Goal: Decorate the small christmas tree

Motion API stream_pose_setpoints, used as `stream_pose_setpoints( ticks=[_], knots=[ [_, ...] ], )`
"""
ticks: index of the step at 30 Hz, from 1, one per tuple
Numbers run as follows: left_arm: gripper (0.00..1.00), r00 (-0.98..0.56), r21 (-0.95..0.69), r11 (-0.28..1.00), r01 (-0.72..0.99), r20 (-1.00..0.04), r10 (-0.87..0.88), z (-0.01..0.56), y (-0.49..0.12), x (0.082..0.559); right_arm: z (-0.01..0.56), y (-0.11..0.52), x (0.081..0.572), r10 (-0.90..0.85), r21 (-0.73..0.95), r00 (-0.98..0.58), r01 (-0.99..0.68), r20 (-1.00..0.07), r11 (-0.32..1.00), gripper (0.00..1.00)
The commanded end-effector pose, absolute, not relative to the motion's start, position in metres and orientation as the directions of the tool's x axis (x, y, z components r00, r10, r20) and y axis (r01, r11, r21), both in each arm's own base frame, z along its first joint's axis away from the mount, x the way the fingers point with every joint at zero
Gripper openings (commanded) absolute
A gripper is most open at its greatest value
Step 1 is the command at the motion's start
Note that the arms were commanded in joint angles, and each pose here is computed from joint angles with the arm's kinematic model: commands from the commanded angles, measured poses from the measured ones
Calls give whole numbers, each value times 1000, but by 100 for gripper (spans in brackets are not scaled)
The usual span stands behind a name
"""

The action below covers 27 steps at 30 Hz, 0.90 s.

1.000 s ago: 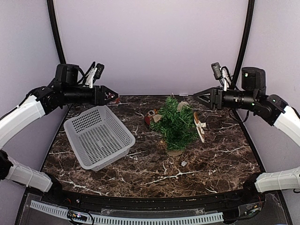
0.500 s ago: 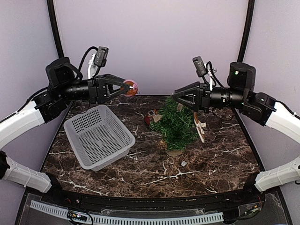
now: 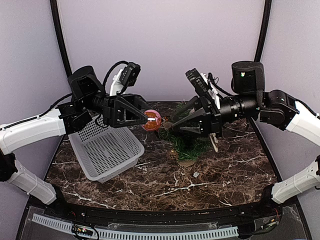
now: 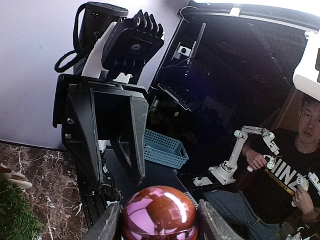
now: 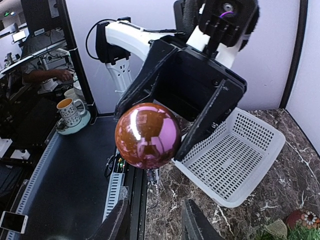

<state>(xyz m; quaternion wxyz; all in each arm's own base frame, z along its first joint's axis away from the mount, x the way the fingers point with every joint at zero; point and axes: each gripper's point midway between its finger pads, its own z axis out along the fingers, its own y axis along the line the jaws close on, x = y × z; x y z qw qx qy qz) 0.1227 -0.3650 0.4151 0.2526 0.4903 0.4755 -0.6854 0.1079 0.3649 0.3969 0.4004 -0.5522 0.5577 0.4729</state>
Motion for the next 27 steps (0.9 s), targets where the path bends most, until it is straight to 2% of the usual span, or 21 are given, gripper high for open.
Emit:
stream_pose_setpoints(
  ticks=[1, 10, 27],
  knots=[
    [43, -333, -347, -514, 784, -935, 124, 427, -358, 102, 392, 367, 96, -294, 44, -14, -995, -956, -94, 34],
    [43, -338, -363, -526, 770, -930, 146, 421, -362, 100, 376, 382, 76, -386, 33, 26, -989, -922, -145, 30],
    [42, -345, -369, -517, 772, -927, 147, 416, -366, 102, 377, 384, 86, -377, 21, 11, -996, -926, -82, 20]
  ],
)
